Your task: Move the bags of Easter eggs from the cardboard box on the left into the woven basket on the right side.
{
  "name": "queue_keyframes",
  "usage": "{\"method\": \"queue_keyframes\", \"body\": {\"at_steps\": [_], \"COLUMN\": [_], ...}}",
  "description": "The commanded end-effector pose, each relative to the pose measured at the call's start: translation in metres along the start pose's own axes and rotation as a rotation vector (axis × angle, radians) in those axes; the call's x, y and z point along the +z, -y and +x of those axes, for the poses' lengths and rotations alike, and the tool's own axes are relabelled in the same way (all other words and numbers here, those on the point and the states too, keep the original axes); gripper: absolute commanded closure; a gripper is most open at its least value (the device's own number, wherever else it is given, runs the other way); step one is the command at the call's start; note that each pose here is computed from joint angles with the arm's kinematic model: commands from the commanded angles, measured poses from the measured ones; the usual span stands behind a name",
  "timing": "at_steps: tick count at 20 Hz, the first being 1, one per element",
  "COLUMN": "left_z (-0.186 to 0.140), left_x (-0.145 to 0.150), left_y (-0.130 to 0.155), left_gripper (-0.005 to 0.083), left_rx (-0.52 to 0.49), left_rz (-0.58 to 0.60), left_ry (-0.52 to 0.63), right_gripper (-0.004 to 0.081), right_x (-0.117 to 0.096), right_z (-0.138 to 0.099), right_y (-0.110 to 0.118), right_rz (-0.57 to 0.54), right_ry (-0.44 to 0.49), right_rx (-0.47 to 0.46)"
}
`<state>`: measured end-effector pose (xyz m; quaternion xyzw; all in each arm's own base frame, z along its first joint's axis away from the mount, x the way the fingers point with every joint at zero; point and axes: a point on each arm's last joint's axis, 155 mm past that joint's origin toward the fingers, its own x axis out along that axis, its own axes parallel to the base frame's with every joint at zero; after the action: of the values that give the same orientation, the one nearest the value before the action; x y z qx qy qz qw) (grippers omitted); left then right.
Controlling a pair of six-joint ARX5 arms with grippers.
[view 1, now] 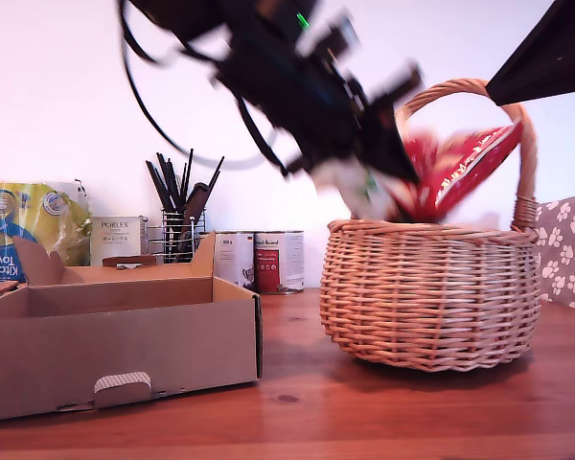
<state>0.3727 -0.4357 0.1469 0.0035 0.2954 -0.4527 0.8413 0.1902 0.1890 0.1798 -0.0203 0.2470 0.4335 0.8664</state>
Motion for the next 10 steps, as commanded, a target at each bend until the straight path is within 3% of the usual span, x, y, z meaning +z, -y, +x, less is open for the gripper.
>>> {"method": "queue_keyframes", "body": {"at_steps": [1, 5, 10], "left_z": [0.014, 0.022, 0.013], "left_x": [-0.015, -0.023, -0.077], "left_y": [-0.004, -0.008, -0.023], "left_gripper": [0.0795, 0.0795, 0.0795], "left_rx": [0.032, 0.088, 0.163], "left_rz": [-0.028, -0.057, 0.018], "left_ry": [-0.005, -0.006, -0.226], "right_gripper": [0.0783, 0.0783, 0.0783], "right_x": [0.005, 0.005, 0.005], "right_z": [-0.001, -0.001, -0.001], "right_y": [-0.002, -0.002, -0.003], "right_rz": [-0.013, -0.006, -0.006], "right_ry": [0.012, 0.011, 0.012], "right_rx": [0.003, 0.007, 0.012]}}
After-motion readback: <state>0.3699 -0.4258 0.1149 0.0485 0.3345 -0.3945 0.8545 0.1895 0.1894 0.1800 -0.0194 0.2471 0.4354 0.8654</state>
